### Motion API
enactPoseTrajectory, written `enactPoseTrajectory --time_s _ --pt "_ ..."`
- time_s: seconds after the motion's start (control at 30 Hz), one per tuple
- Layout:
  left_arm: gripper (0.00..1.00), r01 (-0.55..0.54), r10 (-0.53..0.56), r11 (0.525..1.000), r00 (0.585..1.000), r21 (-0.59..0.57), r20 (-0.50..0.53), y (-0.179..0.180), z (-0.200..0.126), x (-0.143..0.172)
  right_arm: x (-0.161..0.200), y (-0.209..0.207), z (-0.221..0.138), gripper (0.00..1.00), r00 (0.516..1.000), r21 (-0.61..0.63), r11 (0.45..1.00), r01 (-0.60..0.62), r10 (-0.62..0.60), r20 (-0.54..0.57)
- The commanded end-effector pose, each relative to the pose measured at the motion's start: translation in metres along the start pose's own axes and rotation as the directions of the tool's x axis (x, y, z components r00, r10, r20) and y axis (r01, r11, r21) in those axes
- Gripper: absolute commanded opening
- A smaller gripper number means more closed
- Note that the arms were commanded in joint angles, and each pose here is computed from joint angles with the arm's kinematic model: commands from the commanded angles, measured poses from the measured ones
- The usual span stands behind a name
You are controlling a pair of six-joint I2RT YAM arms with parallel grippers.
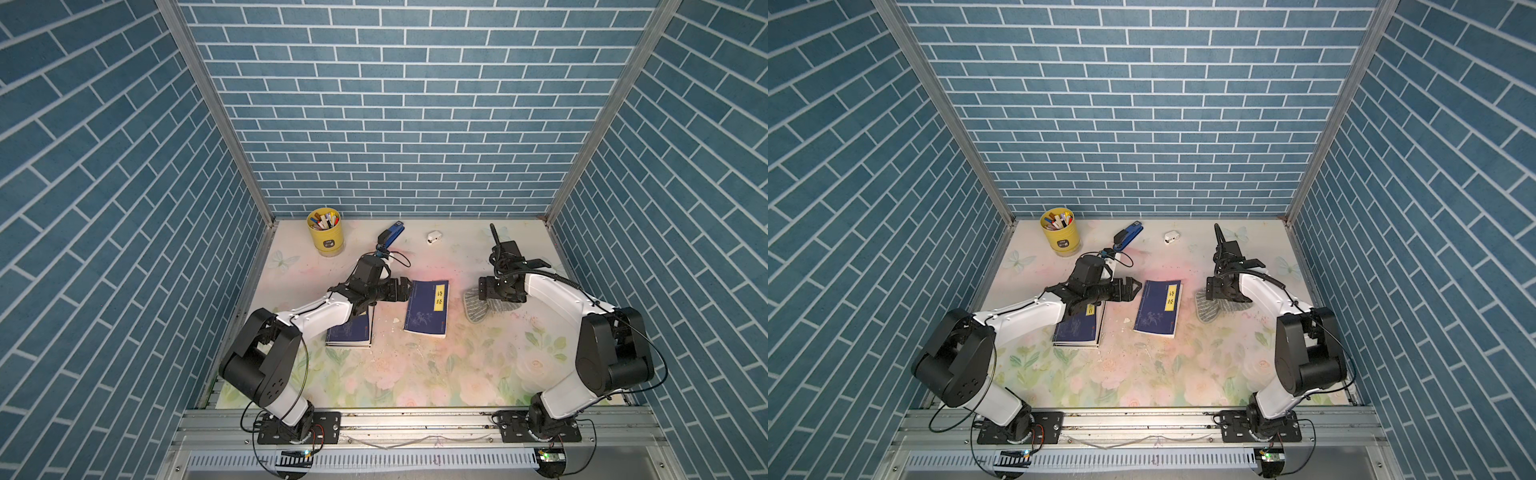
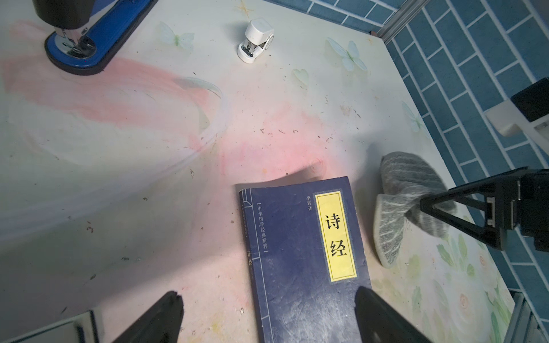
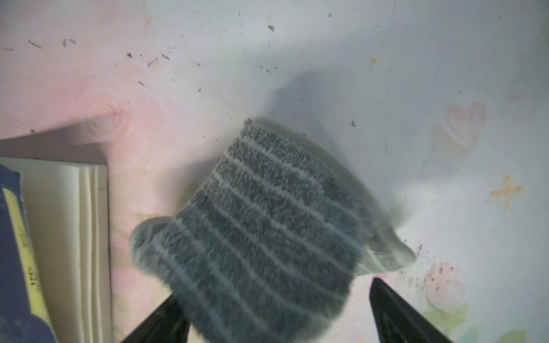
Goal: Wipe the cover of the book
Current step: Place the cleaning item at the center of the board, then pick up the book from the center of the board.
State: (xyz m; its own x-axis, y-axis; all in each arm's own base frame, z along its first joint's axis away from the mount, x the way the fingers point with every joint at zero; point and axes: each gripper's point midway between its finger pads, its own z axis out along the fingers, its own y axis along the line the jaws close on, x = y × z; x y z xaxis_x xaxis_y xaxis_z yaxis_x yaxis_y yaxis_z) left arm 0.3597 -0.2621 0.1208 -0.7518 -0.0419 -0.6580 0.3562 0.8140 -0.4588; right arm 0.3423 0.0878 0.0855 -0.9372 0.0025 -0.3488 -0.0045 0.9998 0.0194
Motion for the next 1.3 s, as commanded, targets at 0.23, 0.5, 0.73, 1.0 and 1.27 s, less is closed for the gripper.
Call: enactPoseTrajectory --time_s 0.23,0.5,0.73,1.0,1.27 --pt "0.96 -0.007 0.007 1.000 1.000 0.001 -0.004 -0.002 0.007 0.000 -0.005 0.030 -0.023 0.96 0.999 -0.157 0.987 0.031 -0.027 0.025" --pt "0.93 0.019 -0.019 1.000 0.999 0.004 -0.048 0.001 0.019 0.014 0.005 0.099 -0.025 0.77 0.995 -0.293 0.952 0.087 -0.068 0.073" --pt "0.88 0.060 -0.059 0.998 0.995 0.016 -0.075 0.001 0.026 0.028 0.025 0.131 0.006 0.54 0.994 -0.320 0.942 0.102 -0.105 0.008" --pt "0.86 0.067 -0.066 0.998 0.990 0.006 -0.123 0.000 0.031 0.049 0.043 0.143 0.029 0.43 0.995 -0.350 0.934 0.075 -0.092 -0.033" --pt "0.85 0.070 -0.071 0.997 0.984 -0.009 -0.162 -0.001 0.040 0.064 0.055 0.145 0.053 0.24 0.993 -0.348 0.936 0.052 -0.086 -0.083"
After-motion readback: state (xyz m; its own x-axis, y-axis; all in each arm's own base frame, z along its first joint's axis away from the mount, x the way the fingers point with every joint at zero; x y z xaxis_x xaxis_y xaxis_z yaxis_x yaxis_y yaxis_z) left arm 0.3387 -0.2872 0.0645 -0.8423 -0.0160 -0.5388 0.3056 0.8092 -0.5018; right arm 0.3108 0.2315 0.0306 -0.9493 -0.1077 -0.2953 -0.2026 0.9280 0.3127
